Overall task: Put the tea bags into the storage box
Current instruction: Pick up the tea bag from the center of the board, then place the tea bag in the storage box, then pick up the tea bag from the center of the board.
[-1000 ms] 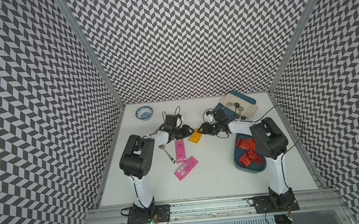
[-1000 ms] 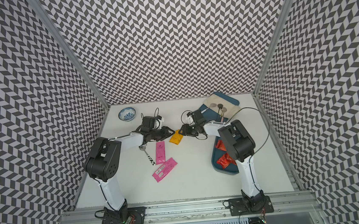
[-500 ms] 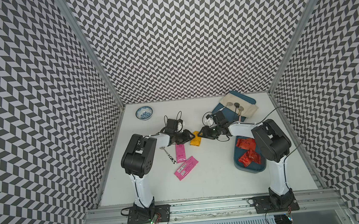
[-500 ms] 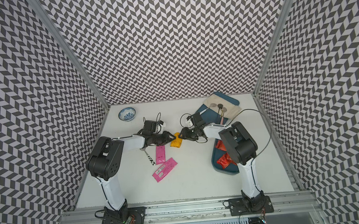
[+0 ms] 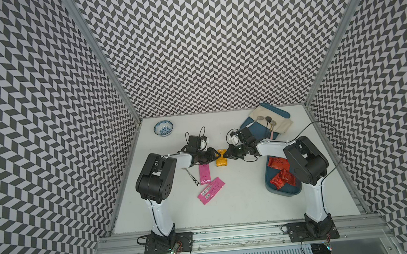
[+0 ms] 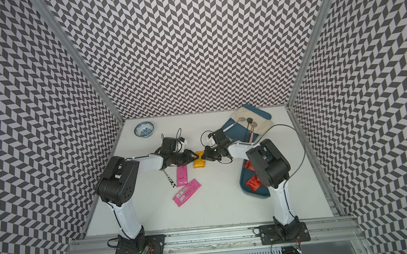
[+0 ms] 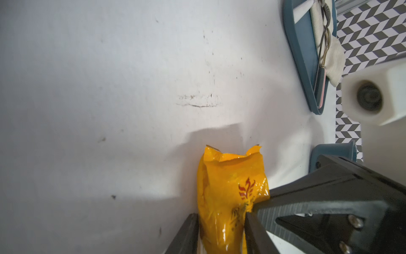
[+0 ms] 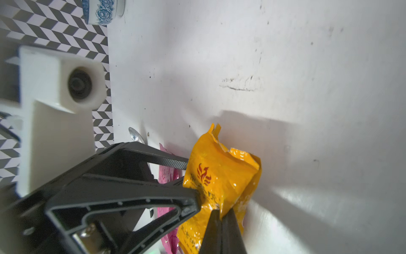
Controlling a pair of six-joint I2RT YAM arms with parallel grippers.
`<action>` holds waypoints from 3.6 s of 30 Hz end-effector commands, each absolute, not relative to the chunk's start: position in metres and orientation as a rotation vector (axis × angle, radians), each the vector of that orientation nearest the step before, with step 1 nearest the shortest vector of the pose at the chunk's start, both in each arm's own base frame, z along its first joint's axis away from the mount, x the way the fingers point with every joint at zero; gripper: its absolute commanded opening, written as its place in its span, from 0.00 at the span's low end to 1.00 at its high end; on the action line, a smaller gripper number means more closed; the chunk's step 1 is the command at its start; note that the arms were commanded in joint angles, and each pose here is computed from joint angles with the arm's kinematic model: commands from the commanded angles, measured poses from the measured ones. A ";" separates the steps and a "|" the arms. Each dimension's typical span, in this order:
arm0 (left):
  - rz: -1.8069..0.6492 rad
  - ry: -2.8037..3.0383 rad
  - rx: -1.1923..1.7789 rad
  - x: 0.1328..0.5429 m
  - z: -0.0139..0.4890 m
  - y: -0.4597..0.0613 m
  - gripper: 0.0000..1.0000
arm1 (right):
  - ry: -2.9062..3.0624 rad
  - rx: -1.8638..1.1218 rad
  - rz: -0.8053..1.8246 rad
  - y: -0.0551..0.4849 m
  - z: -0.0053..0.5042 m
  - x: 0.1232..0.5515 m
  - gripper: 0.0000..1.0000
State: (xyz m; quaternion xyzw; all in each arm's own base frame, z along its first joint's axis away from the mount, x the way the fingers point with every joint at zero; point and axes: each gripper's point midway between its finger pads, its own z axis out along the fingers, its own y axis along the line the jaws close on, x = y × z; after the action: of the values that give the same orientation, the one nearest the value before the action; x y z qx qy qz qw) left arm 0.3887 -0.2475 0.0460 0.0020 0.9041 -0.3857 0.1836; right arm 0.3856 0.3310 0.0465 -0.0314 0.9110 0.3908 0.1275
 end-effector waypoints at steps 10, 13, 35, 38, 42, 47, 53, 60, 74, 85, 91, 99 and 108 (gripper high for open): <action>-0.934 2.325 0.009 0.396 0.156 -0.206 0.44 | 2.518 -0.122 1.036 0.278 0.141 0.383 0.00; -0.906 2.341 0.009 0.387 0.150 -0.200 0.44 | 2.516 -0.071 0.998 0.243 0.153 0.377 0.00; -0.865 2.367 -0.034 0.360 0.131 -0.186 0.44 | 2.583 0.465 0.463 0.054 0.099 0.311 0.00; -0.838 2.366 -0.036 0.355 0.132 -0.181 0.44 | 2.586 0.489 0.439 0.050 0.088 0.307 0.00; -0.810 2.363 -0.038 0.350 0.133 -0.175 0.44 | 2.608 0.486 0.425 0.049 0.078 0.306 0.01; -0.785 2.355 -0.060 0.347 0.135 -0.165 0.44 | 2.552 0.463 0.384 0.044 0.102 0.314 0.34; -0.787 2.369 -0.212 0.345 0.123 -0.134 0.44 | 2.418 0.309 0.494 0.081 0.161 0.336 0.49; -0.626 2.418 -0.258 0.334 0.115 -0.102 0.44 | 2.390 0.035 0.777 0.196 0.170 0.342 0.53; -0.707 2.535 -0.226 0.305 0.071 -0.119 0.33 | 2.441 -0.324 1.110 0.350 0.115 0.323 0.54; -0.721 2.648 -0.237 0.301 0.034 -0.130 0.22 | 2.536 -0.399 1.199 0.401 0.069 0.306 0.51; -0.729 2.673 -0.204 0.300 0.028 -0.140 0.22 | 2.594 -0.420 1.203 0.415 0.049 0.309 0.50; -0.757 2.715 -0.153 0.296 0.016 -0.161 0.22 | 2.647 -0.411 1.196 0.424 0.032 0.314 0.42; -0.719 2.706 -0.129 0.300 0.023 -0.158 0.23 | 2.633 -0.397 1.178 0.419 0.041 0.317 0.02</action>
State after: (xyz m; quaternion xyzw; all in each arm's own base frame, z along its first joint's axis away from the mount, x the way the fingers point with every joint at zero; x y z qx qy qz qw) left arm 0.3032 -0.1606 0.0270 -0.0497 0.9451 -0.2685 0.1794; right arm 0.3195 0.4176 0.0375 -0.1313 0.8995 0.4010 0.1133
